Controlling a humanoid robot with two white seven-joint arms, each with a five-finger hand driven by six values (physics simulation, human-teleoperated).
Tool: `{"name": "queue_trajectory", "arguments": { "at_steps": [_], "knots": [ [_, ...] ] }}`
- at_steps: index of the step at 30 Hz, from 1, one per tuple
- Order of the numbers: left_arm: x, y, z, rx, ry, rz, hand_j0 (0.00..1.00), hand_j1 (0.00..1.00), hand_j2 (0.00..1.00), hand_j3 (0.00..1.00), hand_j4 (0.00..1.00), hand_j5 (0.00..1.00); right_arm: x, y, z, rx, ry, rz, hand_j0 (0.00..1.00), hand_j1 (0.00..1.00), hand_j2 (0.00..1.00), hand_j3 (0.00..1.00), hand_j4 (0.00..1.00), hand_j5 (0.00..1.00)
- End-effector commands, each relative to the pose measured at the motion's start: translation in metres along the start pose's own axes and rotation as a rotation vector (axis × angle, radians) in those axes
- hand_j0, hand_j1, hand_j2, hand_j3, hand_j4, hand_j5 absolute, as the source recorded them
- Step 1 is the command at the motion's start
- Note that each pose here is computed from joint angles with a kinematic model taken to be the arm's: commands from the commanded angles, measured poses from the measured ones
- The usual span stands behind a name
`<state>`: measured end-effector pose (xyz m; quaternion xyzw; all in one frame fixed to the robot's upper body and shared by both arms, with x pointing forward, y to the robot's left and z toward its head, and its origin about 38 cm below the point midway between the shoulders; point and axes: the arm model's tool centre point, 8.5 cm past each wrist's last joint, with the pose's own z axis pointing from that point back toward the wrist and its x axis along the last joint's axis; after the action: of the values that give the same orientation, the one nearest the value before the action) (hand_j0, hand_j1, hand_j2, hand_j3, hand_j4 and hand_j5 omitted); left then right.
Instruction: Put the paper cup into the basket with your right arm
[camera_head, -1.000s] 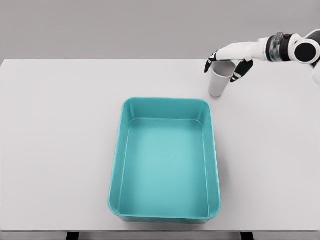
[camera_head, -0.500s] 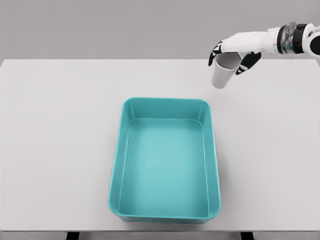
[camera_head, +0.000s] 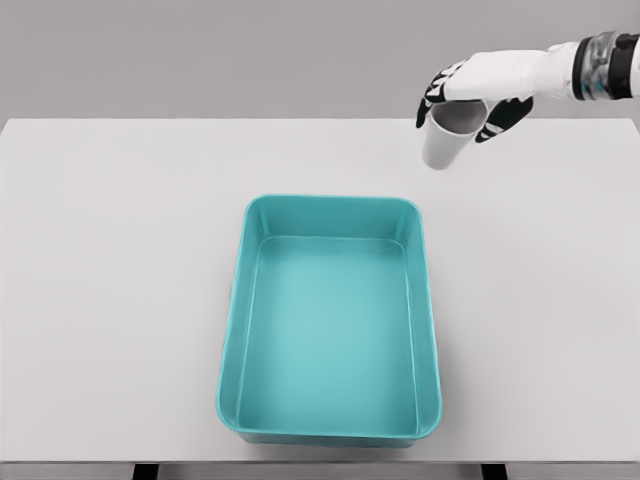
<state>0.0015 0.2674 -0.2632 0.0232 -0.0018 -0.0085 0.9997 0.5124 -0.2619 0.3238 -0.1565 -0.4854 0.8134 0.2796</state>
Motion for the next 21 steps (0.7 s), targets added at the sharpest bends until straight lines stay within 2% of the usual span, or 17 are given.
{"name": "queue_trajectory", "arguments": {
  "at_steps": [1,12,21],
  "knots": [
    [0.0,0.0,0.0,0.0,0.0,0.0,1.0,1.0,1.0,1.0,1.0,1.0,0.006,-0.003,0.003,-0.008,-0.015,0.011,0.7,0.7,0.7,0.7,0.7,0.7],
    [0.0,0.0,0.0,0.0,0.0,0.0,1.0,1.0,1.0,1.0,1.0,1.0,0.03,-0.021,0.003,-0.051,-0.081,0.07,0.7,0.7,0.7,0.7,0.7,0.7],
    [0.0,0.0,0.0,0.0,0.0,0.0,1.0,1.0,1.0,1.0,1.0,1.0,0.045,-0.027,-0.003,-0.075,-0.14,0.06,0.7,0.7,0.7,0.7,0.7,0.7]
  ]
}}
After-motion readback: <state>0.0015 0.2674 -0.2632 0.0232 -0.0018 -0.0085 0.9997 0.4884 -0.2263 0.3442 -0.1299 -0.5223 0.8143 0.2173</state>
